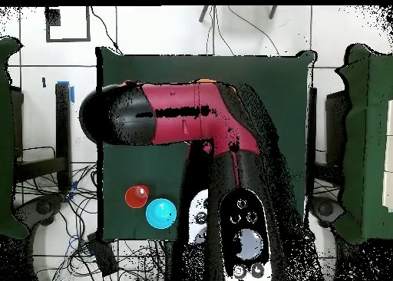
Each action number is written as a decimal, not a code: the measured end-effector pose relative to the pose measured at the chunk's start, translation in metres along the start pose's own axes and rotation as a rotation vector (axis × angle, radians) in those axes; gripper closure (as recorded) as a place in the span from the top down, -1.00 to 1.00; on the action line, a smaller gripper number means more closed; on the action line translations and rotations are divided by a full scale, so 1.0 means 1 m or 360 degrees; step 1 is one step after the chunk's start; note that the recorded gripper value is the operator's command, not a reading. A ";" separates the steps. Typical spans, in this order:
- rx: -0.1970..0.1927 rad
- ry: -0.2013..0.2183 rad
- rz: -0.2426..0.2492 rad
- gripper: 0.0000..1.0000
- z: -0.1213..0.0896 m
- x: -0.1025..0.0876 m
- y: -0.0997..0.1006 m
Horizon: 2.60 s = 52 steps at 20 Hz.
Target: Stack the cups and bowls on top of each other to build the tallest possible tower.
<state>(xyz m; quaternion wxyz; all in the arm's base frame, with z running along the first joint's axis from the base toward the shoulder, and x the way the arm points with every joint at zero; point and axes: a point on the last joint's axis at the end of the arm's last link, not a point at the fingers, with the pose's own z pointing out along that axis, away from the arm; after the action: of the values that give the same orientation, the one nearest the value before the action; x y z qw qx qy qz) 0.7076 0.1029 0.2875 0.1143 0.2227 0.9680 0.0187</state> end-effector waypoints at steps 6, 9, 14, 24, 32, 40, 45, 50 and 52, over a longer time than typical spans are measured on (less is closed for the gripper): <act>0.0040 0.0035 -0.0013 1.00 0.018 0.023 -0.007; 0.0066 0.0064 -0.0018 1.00 0.024 0.035 -0.011; 0.0092 0.0075 -0.0006 1.00 0.028 0.041 -0.021; 0.0031 -0.0062 0.0051 1.00 0.052 0.022 -0.040; -0.0004 -0.0099 0.0069 1.00 0.088 0.021 -0.048; 0.0007 -0.0064 0.0066 1.00 0.115 0.035 -0.053; 0.0030 -0.0041 0.0053 1.00 0.115 0.048 -0.055; 0.0041 -0.0069 0.0054 1.00 0.100 0.048 -0.057; 0.0043 -0.0085 0.0064 1.00 0.089 0.045 -0.059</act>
<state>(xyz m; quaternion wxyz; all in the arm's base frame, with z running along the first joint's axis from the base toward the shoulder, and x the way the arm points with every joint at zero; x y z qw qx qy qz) 0.6640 0.0684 0.1863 0.1368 0.2440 0.9601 0.0018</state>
